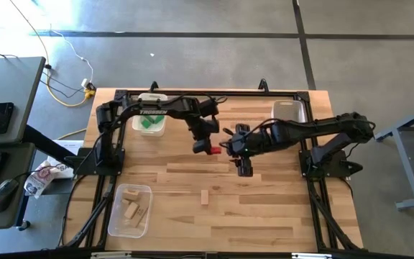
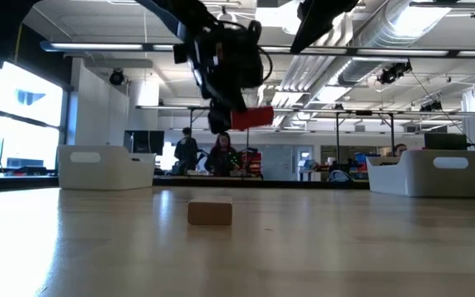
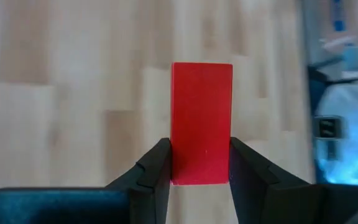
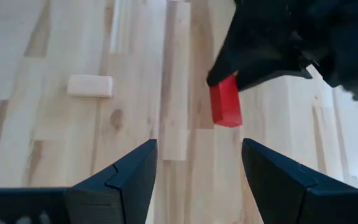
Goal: Sort & place blocks by color
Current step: Put the red block into the gray bin
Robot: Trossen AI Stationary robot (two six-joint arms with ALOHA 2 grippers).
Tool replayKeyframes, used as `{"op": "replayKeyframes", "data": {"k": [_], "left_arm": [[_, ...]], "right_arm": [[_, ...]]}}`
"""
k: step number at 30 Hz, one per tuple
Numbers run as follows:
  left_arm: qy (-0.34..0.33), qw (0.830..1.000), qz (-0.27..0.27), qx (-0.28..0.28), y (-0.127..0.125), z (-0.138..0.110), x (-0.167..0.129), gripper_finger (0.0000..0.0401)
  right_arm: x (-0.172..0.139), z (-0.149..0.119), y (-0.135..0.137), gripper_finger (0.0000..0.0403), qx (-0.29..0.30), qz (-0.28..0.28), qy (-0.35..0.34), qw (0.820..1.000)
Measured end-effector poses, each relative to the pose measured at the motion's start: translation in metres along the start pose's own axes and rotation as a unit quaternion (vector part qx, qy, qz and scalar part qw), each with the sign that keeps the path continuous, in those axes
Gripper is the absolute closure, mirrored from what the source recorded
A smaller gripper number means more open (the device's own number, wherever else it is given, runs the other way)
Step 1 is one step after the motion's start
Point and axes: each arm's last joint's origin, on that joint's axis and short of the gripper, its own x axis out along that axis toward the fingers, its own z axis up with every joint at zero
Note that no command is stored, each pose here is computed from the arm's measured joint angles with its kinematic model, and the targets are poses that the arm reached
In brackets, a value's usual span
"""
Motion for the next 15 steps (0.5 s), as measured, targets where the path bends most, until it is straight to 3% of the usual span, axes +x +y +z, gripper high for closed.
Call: {"op": "replayKeyframes", "data": {"k": [4,15], "left_arm": [[-0.021,0.998,-0.048,0.031,-0.023,0.004,-0.007,0.0301],[-0.058,0.987,-0.12,0.091,-0.068,0.007,-0.03,0.0299]], "right_arm": [[-0.002,0.0,0.011,0.0181,-0.014,0.01,-0.004,1.0],[-0.007,0.006,0.038,0.0181,-0.083,-0.003,-0.052,0.995]]}}
